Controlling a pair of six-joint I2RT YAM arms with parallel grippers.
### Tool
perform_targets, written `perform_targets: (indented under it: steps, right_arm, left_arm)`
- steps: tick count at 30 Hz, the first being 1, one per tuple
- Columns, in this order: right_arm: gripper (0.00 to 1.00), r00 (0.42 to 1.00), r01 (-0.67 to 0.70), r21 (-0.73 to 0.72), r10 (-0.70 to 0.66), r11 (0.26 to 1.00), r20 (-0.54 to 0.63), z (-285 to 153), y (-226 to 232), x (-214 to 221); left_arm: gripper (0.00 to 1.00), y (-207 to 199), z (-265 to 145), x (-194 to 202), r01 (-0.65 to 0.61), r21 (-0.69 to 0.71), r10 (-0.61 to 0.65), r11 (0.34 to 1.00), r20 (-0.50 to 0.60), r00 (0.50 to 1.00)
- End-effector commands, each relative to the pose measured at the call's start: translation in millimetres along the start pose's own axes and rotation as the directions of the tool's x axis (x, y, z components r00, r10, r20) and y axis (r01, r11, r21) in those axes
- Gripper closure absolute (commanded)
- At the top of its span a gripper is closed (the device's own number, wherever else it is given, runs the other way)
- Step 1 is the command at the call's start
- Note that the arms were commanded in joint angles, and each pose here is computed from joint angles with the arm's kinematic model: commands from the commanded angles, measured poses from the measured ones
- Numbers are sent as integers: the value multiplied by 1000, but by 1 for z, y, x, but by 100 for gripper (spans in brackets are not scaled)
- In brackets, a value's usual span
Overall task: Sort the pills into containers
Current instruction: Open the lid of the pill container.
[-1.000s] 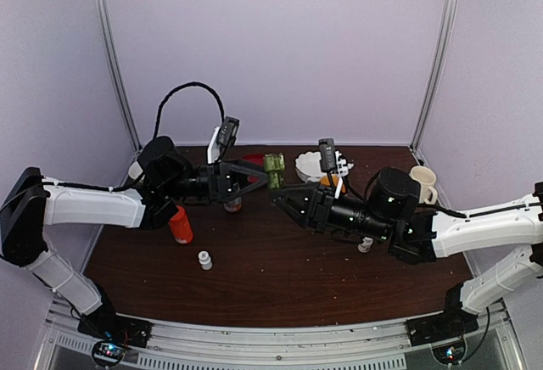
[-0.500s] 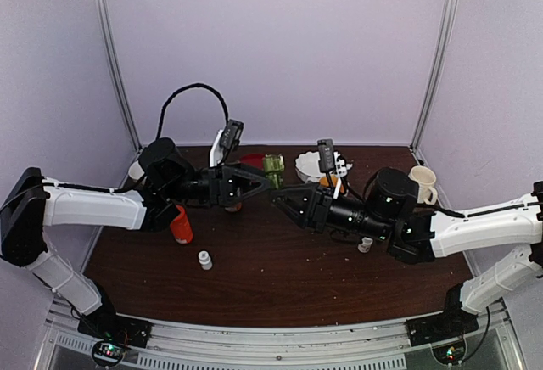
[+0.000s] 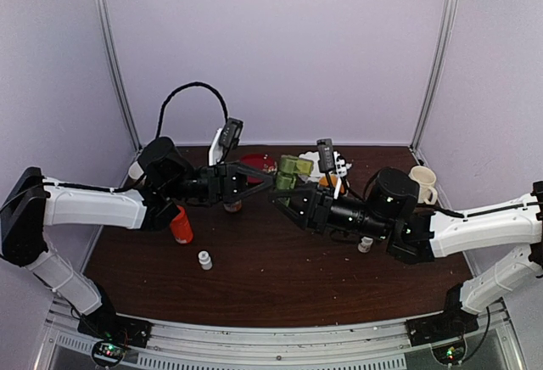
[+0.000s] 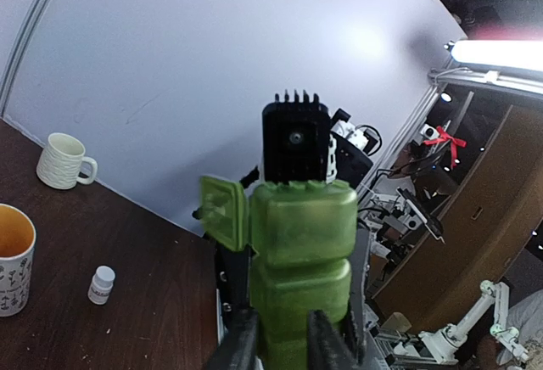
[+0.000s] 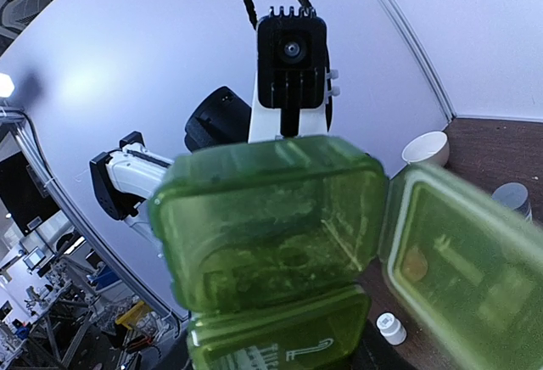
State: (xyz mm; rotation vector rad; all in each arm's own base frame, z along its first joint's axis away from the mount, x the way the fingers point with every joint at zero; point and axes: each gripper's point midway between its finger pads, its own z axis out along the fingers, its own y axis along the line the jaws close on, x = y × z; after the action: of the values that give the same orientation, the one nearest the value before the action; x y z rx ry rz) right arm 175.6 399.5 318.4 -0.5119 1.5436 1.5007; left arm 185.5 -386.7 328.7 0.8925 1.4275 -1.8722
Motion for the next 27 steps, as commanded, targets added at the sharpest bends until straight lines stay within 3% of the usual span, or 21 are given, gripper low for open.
perform_targets:
  steps: [1, 3, 6, 15, 27]
  right_arm:
    - [56, 1000, -2, 11, 2, 1000, 27, 1, -2, -8]
    - [56, 1000, -1, 12, 1, 1000, 29, 0, -2, -8]
    - [56, 1000, -2, 16, 1, 1000, 28, 0, -3, -8]
    - [56, 999, 25, 72, -23, 997, -32, 2, -13, 2]
    - [56, 989, 94, 156, -74, 983, -131, 7, -28, 14]
  left_arm:
    - [55, -5, 3, -4, -25, 19, 25, 1000, 12, 1000]
    - [34, -6, 2, -4, -28, 21, 27, 999, 20, 999]
    - [23, -8, 0, -6, -37, 25, 36, 999, 33, 999]
    - [15, -1, -1, -14, -46, -43, 49, 998, 64, 997]
    - [13, 24, 10, -2, -87, -255, 67, 963, -84, 994]
